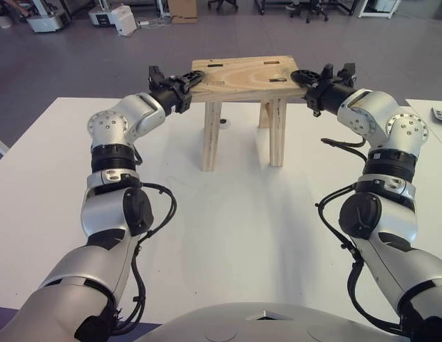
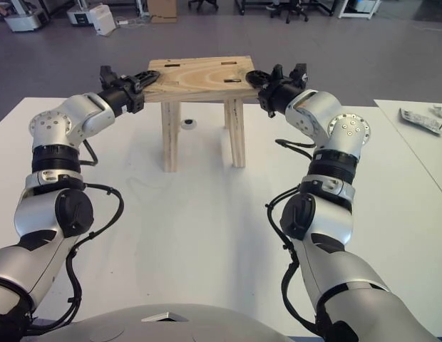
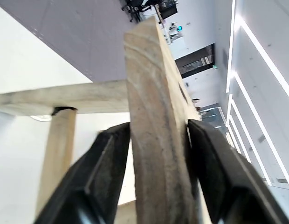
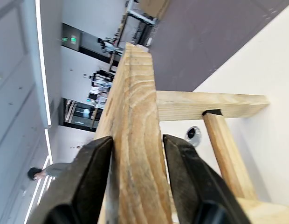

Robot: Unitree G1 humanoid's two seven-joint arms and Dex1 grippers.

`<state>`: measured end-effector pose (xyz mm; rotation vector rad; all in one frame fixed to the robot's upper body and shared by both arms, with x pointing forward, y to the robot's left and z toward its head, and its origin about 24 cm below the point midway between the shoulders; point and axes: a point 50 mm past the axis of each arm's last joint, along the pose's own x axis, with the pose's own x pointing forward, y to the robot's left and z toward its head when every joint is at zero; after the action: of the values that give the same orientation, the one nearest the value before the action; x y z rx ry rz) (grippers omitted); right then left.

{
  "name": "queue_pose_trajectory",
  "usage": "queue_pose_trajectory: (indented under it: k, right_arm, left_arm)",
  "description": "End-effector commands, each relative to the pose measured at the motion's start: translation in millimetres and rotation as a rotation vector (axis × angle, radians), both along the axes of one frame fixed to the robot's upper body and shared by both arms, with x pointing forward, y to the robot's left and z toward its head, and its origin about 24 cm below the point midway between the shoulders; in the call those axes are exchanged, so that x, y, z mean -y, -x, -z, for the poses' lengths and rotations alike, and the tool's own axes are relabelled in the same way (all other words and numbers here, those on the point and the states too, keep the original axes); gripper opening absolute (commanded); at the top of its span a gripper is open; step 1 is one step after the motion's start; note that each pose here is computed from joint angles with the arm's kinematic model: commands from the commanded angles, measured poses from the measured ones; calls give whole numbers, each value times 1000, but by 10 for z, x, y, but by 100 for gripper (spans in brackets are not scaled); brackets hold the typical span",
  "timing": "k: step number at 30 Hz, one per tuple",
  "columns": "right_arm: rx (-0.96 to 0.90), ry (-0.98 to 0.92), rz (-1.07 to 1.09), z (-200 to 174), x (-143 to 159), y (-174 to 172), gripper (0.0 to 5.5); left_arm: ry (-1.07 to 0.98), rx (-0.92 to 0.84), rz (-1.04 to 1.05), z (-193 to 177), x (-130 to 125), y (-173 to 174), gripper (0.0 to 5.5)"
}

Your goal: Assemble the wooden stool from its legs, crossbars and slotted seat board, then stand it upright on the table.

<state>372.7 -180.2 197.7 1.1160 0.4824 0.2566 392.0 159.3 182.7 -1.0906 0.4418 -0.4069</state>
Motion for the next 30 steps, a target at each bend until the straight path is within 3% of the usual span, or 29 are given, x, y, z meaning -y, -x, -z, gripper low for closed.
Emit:
queue_pose_trajectory:
  k: [1, 3, 8, 11, 13, 15, 18, 22, 27, 30]
  right_arm:
    - [-82, 38, 62, 146, 147, 59, 286]
    - [-5, -15, 62, -20, 261, 101, 289]
    - [234, -107, 73, -448, 511, 256, 289]
    - [203, 203, 189, -9, 704, 417, 289]
    - [194, 408, 188, 333, 656, 564, 289]
    - [185, 468, 199, 557, 556, 655, 289]
    - [134, 578, 324, 880, 529, 781, 289]
    - [52, 682, 489, 1261, 418, 1068, 289]
    - [94, 778, 463, 1397, 45, 1225, 289]
    - [122, 846, 498, 1393, 60, 1269, 289]
  left_arm:
    - [-152, -24, -73, 166, -283, -11, 295]
    - [-166, 50, -78, 33, -409, 16, 328]
    - [-82, 298, -126, -509, -641, 168, 328]
    - [-257, 352, -323, -264, -988, 459, 328]
    - [-410, 315, -438, 142, -1139, 687, 328]
    - [-642, 336, -433, 446, -1100, 910, 328]
    - [-634, 289, -487, 779, -928, 1171, 328]
    - [-777, 194, -646, 1139, -835, 1501, 328]
    - [-683, 205, -691, 1231, -369, 1744, 328]
    - [-723, 216, -674, 1238, -275, 1774, 328]
